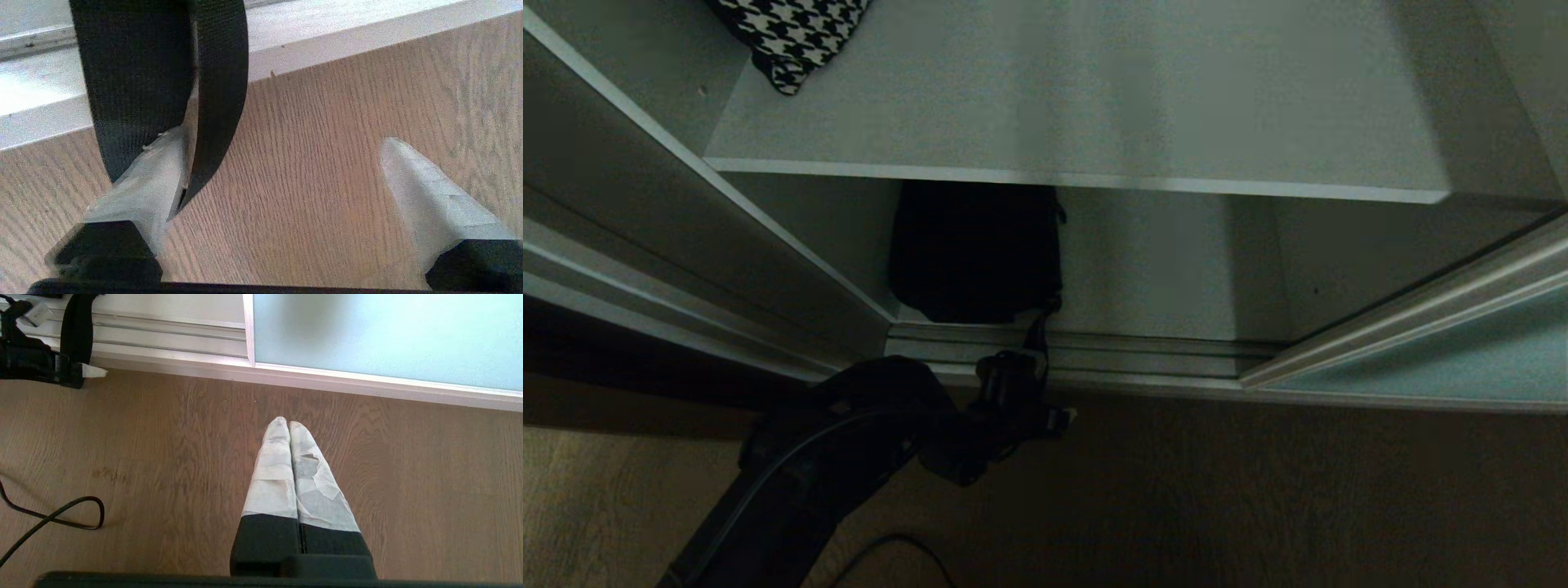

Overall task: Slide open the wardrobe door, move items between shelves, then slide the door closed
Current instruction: Place the bag on the lower shelf

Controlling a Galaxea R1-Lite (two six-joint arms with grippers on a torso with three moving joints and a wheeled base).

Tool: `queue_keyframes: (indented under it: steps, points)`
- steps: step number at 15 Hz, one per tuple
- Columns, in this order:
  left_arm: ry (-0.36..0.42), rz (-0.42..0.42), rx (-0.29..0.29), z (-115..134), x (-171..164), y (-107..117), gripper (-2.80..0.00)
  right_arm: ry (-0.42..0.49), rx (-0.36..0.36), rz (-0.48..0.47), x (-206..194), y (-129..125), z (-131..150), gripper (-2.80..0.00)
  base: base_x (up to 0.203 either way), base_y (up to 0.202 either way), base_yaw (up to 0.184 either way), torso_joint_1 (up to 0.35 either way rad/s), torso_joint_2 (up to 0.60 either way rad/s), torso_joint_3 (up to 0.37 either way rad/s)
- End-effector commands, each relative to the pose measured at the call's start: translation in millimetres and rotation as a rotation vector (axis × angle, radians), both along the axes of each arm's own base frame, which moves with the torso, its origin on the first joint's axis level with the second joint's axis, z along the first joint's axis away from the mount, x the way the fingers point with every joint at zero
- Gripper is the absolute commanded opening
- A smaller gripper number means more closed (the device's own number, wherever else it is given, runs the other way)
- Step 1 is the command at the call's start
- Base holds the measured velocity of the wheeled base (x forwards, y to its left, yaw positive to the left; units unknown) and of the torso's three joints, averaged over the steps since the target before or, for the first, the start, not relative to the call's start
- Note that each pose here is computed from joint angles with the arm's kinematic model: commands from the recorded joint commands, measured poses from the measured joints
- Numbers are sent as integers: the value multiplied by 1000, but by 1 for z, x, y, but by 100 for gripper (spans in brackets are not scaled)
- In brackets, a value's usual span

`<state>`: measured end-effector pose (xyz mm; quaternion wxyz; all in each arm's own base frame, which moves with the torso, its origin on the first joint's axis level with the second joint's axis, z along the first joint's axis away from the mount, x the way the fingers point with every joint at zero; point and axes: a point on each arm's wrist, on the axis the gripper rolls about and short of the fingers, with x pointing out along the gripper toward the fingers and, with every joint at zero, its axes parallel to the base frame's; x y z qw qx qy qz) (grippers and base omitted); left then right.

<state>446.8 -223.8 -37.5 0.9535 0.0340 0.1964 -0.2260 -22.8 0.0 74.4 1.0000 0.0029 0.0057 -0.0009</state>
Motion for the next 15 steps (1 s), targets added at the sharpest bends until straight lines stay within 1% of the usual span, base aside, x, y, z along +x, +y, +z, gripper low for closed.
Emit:
queue_keyframes:
  steps: [1,6,7,9,12,13,15]
  points:
    - [1,2,1,-7,2,0,-280,1,0,0,0,0,0,-280,0,0,0,0,0,0]
    - [-14,-4,-12,0,1,-1,-280,0,0,0,0,0,0,-280,0,0,0,0,0,0]
    - [-21,6,-32,4,3,-2,-280,0,0,0,0,0,0,-280,0,0,0,0,0,0]
    - [-37,28,-99,20,6,-6,-280,-1,0,0,0,0,0,-280,0,0,0,0,0,0]
    - [-64,39,-152,40,8,-7,-280,-1,0,0,0,0,0,-280,0,0,0,0,0,0]
    - [-79,45,-182,52,9,-8,-280,1,0,0,0,0,0,-280,0,0,0,0,0,0]
    - [-141,53,-224,74,16,-11,-280,0,0,0,0,0,0,-280,0,0,0,0,0,0]
